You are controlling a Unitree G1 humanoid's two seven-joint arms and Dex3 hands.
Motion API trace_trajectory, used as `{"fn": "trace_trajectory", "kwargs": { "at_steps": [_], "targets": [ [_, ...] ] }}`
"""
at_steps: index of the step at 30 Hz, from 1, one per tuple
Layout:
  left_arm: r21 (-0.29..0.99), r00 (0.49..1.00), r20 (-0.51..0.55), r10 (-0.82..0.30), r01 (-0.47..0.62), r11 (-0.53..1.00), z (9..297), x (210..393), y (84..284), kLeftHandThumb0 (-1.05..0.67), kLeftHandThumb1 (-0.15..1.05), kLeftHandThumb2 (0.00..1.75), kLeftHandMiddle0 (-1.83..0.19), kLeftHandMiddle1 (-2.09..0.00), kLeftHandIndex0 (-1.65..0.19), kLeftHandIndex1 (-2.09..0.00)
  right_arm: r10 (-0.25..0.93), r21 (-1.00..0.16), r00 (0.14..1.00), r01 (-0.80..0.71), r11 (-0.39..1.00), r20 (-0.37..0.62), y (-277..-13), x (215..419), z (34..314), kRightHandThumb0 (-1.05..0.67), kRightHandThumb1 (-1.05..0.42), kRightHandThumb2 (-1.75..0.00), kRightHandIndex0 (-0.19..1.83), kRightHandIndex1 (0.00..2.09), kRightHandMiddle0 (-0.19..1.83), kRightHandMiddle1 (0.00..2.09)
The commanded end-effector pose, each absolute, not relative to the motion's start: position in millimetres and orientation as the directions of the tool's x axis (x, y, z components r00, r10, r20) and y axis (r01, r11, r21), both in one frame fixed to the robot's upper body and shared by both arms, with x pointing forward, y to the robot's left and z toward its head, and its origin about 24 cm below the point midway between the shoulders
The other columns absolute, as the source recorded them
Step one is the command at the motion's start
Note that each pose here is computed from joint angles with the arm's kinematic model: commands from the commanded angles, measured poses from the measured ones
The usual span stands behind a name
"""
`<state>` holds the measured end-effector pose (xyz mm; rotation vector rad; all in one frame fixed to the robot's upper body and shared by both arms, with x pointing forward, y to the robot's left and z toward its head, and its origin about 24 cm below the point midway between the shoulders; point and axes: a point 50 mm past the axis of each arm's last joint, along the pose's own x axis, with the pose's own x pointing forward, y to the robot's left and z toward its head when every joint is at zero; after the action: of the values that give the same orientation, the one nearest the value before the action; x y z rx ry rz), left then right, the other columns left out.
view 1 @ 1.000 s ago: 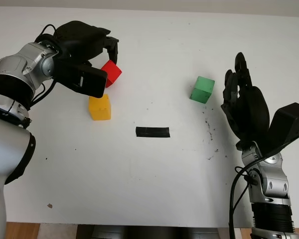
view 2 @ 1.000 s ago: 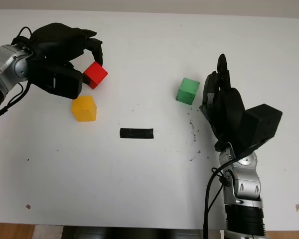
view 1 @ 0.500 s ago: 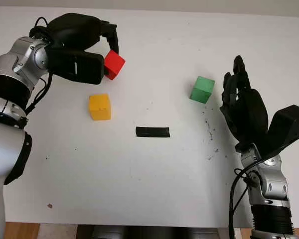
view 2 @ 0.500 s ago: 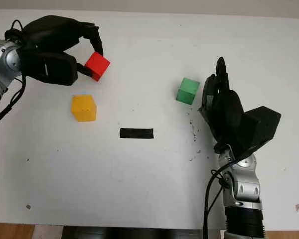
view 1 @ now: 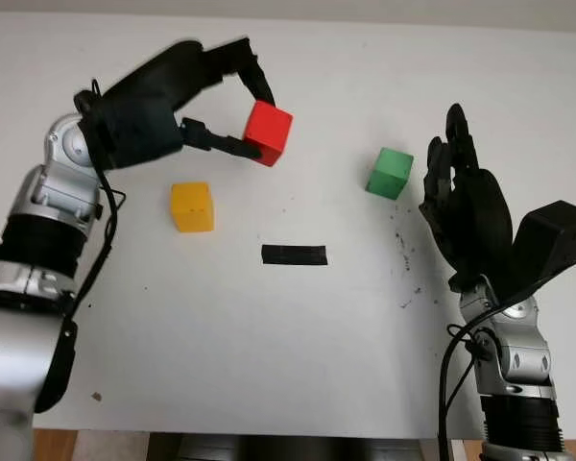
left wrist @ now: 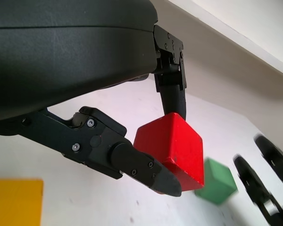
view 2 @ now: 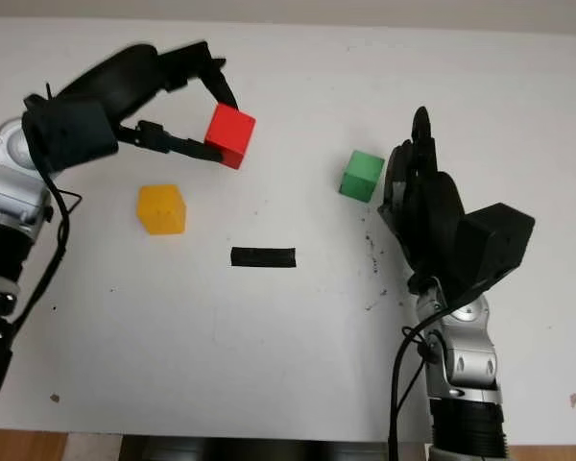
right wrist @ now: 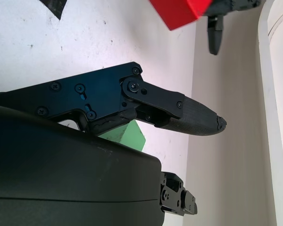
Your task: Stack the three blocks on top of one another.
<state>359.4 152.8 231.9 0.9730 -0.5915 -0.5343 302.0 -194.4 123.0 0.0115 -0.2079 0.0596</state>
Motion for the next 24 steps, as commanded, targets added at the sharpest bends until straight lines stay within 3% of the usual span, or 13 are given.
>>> {"fn": "trace_trajectory", "kwargs": {
  "at_steps": [1,11,18,24],
  "targets": [
    [0.877,0.699,0.246,-0.672,0.134,0.461,227.8,350.7,148.0,-0.43,1.02,0.05,-0.12,-0.03,-0.2,-1.77,0.065,0.002,0.973,-0.067,0.998,0.224,-192.6,300.4,126.2,-0.69,-1.05,-0.71,-0.19,0.0,-0.19,0.0],
    [0.897,0.661,0.297,-0.69,0.055,0.439,190.4,317.4,135.2,-0.41,1.04,0.06,-0.09,-0.05,-0.13,-1.88,0.047,-0.004,0.976,-0.047,0.999,0.211,-190.9,296.3,128.4,-0.69,-1.05,-0.71,-0.19,0.0,-0.19,0.0],
    [0.91,0.67,0.348,-0.656,-0.072,0.409,171.0,305.7,131.0,-0.37,1.04,0.07,-0.08,-0.05,-0.09,-1.92,0.055,0.005,0.977,-0.057,0.998,0.208,-189.8,295.8,126.3,-0.69,-1.05,-0.69,-0.19,0.0,-0.19,0.0],
    [0.902,0.696,0.369,-0.615,-0.111,0.417,156.1,301.5,126.8,-0.34,1.05,0.06,-0.06,-0.05,-0.06,-1.89,0.055,0.003,0.977,-0.057,0.998,0.207,-189.9,294.0,126.4,-0.7,-1.05,-0.7,-0.19,0.0,-0.19,0.0]
  ]
}}
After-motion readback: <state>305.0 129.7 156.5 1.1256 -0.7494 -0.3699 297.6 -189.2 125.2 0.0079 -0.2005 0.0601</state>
